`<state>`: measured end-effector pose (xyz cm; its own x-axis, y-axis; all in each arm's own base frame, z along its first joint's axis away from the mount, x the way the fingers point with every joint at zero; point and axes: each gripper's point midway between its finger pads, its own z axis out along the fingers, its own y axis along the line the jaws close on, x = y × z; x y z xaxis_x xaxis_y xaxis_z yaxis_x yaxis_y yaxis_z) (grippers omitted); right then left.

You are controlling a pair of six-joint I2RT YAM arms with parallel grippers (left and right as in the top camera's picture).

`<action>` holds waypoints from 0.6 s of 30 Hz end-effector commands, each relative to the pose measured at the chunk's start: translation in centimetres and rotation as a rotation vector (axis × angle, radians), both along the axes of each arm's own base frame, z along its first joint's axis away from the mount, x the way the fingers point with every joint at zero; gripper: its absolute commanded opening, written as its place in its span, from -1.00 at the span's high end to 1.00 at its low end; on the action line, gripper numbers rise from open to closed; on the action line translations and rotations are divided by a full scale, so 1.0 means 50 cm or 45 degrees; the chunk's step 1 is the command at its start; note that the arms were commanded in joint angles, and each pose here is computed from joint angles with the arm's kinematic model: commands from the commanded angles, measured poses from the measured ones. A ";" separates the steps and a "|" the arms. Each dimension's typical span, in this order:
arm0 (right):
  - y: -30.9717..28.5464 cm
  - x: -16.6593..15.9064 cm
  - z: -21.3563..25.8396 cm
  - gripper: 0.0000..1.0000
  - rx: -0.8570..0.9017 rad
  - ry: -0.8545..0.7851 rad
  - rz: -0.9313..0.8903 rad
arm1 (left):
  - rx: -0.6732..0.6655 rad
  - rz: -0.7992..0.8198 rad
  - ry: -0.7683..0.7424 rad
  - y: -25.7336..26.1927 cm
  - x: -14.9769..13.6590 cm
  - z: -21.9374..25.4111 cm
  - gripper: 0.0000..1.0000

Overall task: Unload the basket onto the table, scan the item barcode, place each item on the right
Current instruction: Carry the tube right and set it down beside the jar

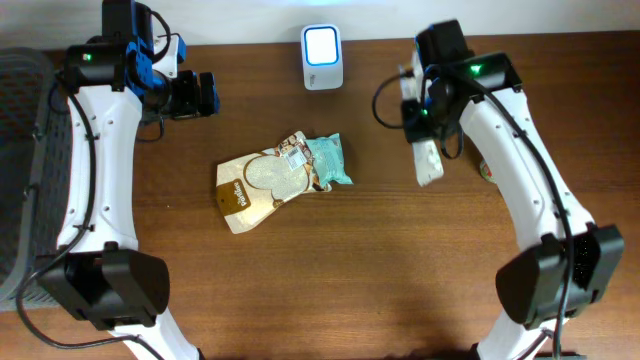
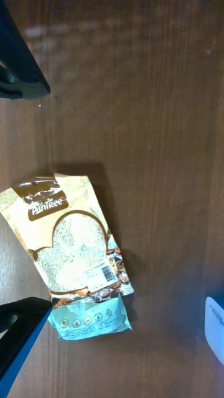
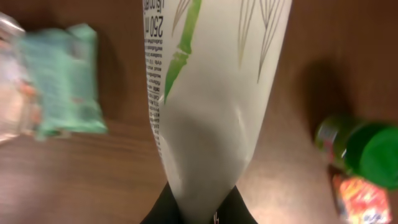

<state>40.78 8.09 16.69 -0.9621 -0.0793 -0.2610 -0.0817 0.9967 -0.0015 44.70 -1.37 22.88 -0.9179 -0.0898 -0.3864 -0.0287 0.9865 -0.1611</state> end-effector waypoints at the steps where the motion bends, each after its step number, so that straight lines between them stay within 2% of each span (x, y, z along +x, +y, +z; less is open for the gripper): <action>1: -0.048 -0.018 -0.073 0.91 0.014 0.087 -0.135 | -0.002 -0.023 0.000 0.000 0.000 -0.001 -0.98; 8: -0.152 -0.031 -0.205 0.91 0.018 0.111 -0.297 | -0.003 -0.023 0.000 0.000 0.000 -0.001 -0.98; 13: -0.196 -0.058 -0.243 0.89 0.013 0.153 -0.360 | -0.002 -0.023 0.000 0.000 0.000 -0.001 -0.98; 14: -0.205 -0.065 -0.244 0.69 0.011 0.171 -0.372 | -0.002 -0.023 0.000 0.000 0.000 -0.001 -0.99; 15: -0.211 -0.067 -0.244 0.28 0.013 0.175 -0.384 | -0.002 -0.023 0.000 0.000 0.000 -0.001 -0.98; 17: -0.219 -0.067 -0.243 0.11 0.016 0.175 -0.397 | -0.002 -0.023 0.000 0.000 0.000 -0.001 -0.98; 18: -0.219 -0.065 -0.242 -0.05 0.019 0.171 -0.398 | -0.002 -0.023 0.000 0.000 0.000 -0.001 -0.98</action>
<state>37.08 -2.46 3.96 -0.9720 0.2087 -0.1080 0.2107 0.9775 -0.0075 44.69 -1.37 22.87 -0.9181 -0.0898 -0.3861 -0.0290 0.9866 -0.1607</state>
